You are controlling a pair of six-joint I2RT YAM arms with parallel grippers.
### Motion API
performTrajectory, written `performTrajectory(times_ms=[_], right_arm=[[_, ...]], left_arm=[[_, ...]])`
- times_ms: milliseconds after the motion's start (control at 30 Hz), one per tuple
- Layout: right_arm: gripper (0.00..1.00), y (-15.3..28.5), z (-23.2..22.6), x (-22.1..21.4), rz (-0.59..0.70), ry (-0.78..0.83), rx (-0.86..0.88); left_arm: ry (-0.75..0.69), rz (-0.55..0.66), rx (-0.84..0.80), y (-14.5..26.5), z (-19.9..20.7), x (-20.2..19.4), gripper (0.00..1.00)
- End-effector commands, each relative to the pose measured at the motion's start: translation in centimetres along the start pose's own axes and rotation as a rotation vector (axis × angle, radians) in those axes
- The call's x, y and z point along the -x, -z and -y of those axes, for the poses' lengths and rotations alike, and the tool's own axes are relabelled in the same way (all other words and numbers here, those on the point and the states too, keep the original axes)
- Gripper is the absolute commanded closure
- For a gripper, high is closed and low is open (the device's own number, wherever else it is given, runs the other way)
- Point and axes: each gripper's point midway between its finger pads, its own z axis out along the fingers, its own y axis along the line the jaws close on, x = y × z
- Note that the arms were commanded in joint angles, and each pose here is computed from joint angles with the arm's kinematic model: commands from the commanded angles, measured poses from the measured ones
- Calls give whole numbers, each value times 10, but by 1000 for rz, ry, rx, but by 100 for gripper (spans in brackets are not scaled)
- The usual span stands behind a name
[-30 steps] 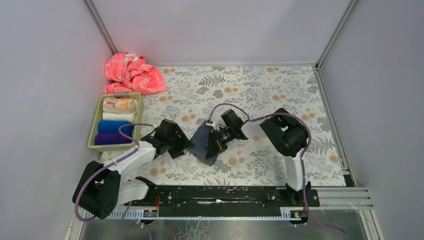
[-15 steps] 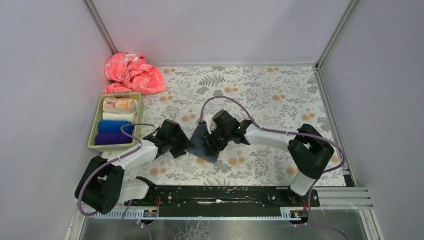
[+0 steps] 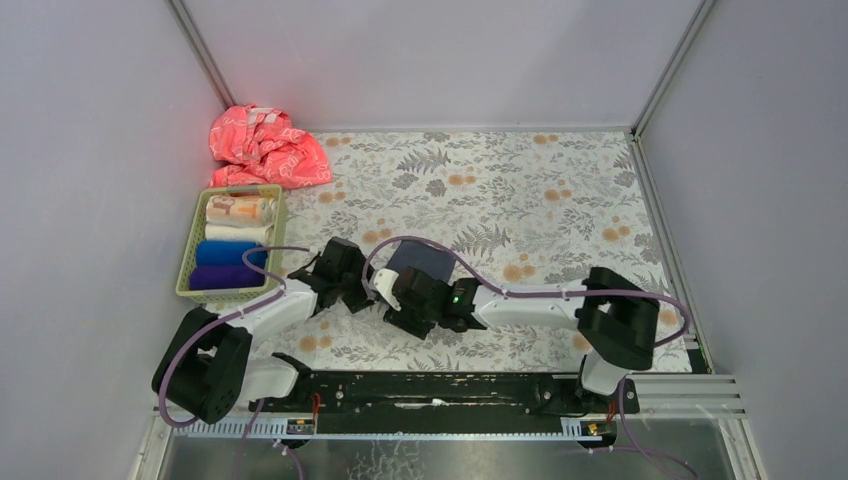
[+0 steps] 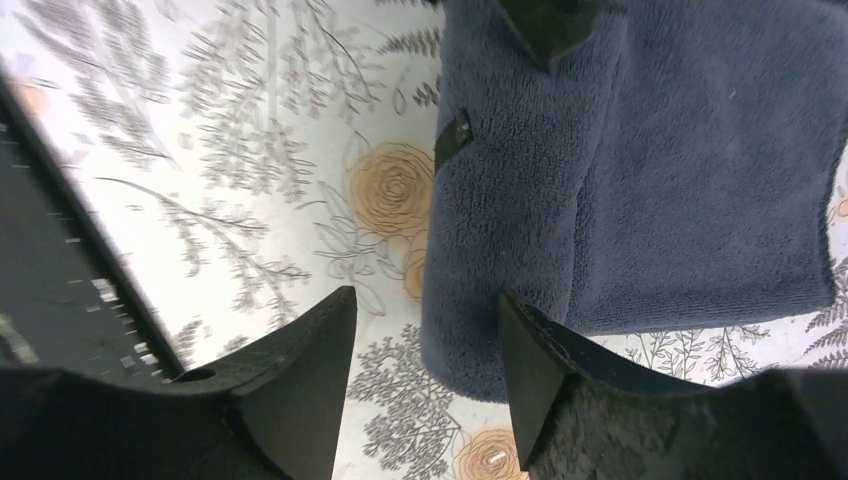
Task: Roll the towels
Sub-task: Roll the towel at the center of the board.
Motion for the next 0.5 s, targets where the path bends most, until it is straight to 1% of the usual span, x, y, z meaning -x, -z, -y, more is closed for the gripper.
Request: performTrajectory(times_ms=[0,133,267,367,467], right_arm=[[39,-22,17,-22,-76,72,-110],[40,-37,21,-34,-116,109,-133],[41,-45,26,-34,-128,134,-138],[49,-52,26,-34,-142,113,-88],[63,-55,23,-36,-167,46,15]], left_arm=[[-5,-9,152,-7,-47,-11,45],[-9,-8,151,-7,-46,-10,45],[-12,-9,140,-6,-42,-9,43],[-9,-5,118,-3,-37,-7,40],[-1,23,84,6,-28,1,34]])
